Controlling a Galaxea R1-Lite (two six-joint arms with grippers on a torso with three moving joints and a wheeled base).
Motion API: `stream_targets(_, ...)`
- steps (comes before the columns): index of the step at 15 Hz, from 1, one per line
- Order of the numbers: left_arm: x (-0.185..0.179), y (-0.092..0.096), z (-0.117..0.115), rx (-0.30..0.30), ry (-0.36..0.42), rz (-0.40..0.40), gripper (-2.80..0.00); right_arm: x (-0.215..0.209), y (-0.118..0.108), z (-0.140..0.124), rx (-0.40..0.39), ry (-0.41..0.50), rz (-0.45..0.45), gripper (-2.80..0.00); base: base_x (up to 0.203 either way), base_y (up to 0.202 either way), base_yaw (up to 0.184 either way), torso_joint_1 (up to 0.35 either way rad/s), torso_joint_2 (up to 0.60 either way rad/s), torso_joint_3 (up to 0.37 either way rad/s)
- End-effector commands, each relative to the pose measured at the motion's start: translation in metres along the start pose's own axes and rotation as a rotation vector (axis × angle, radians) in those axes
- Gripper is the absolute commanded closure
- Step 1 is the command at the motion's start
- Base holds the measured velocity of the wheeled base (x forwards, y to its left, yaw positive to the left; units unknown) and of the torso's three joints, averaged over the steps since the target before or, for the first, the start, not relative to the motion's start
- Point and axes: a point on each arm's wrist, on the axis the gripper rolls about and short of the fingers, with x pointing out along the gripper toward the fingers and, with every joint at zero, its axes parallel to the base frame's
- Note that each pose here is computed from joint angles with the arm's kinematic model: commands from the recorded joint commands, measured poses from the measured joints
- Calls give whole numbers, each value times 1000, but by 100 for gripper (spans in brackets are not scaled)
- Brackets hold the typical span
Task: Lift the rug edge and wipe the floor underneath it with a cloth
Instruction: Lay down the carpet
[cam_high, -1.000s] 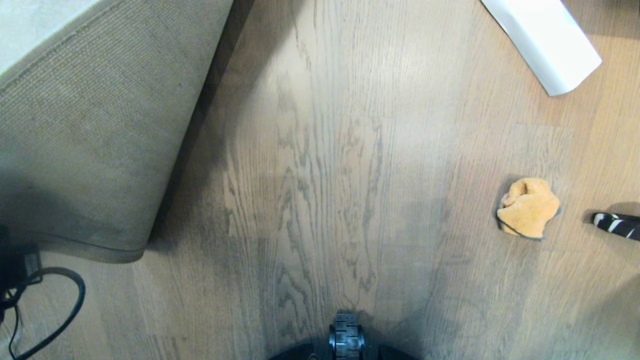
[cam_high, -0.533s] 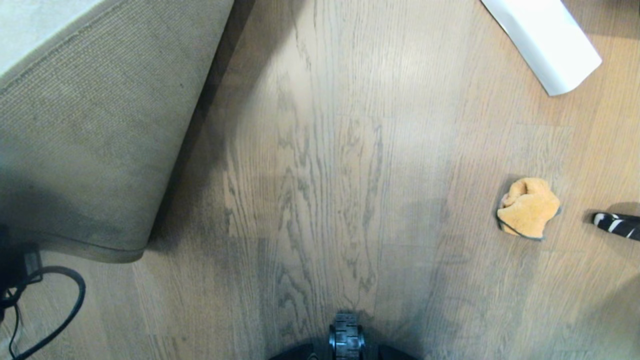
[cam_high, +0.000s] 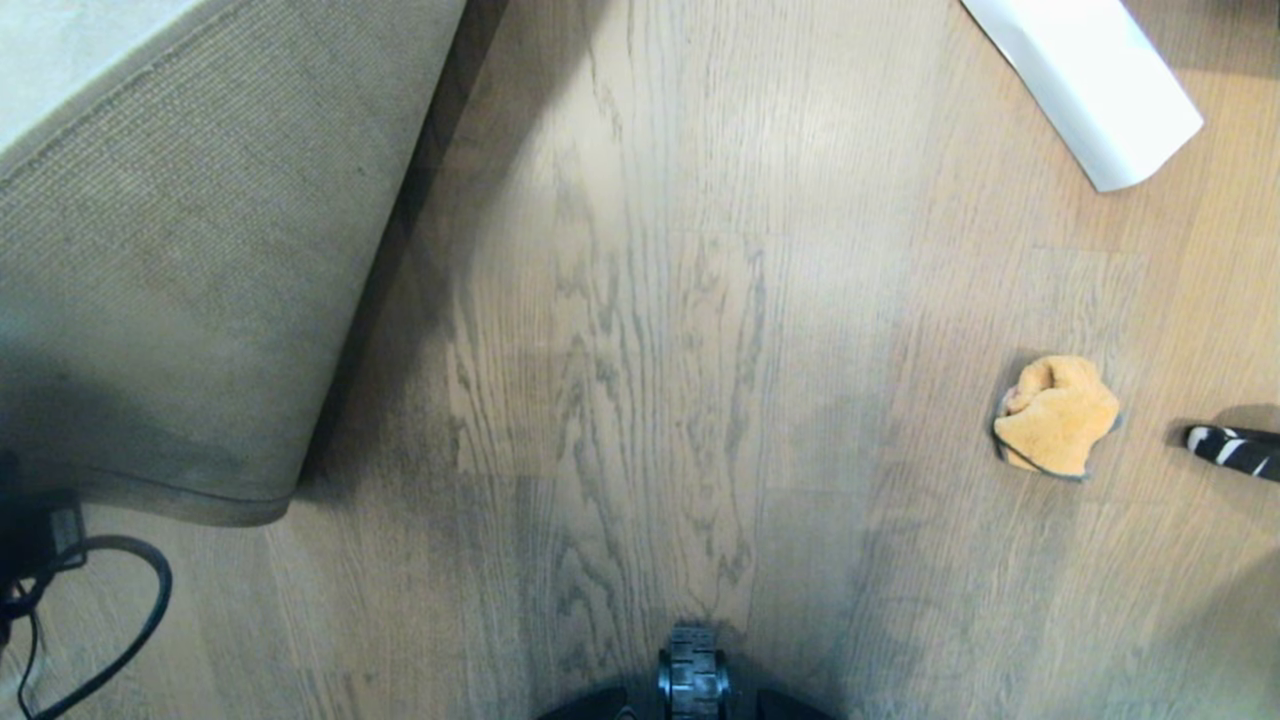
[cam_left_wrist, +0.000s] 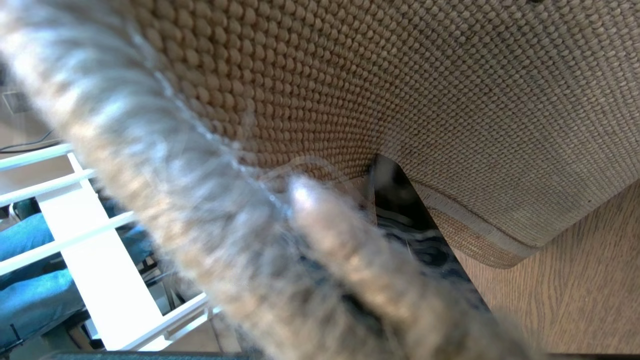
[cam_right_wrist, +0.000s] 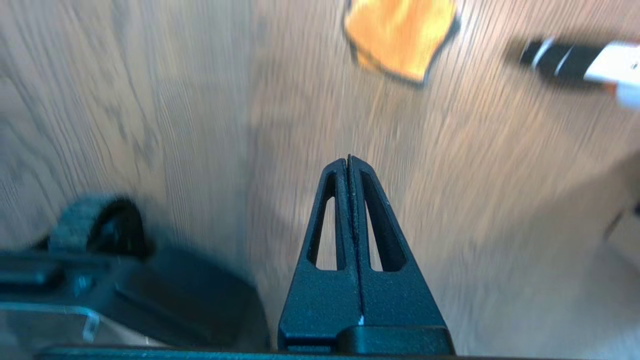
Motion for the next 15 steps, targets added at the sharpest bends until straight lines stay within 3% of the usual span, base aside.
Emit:
stream_targets(1,0,1,1,-4,-6,7,0,-5,0,-1,2,-64,0,0,0,0,0,0,0,0)
stream_targets(15,-8,2,-8,13,14,-9,0,-5,0,-1,7,-63,-1,0,0,0,0,0,0,0)
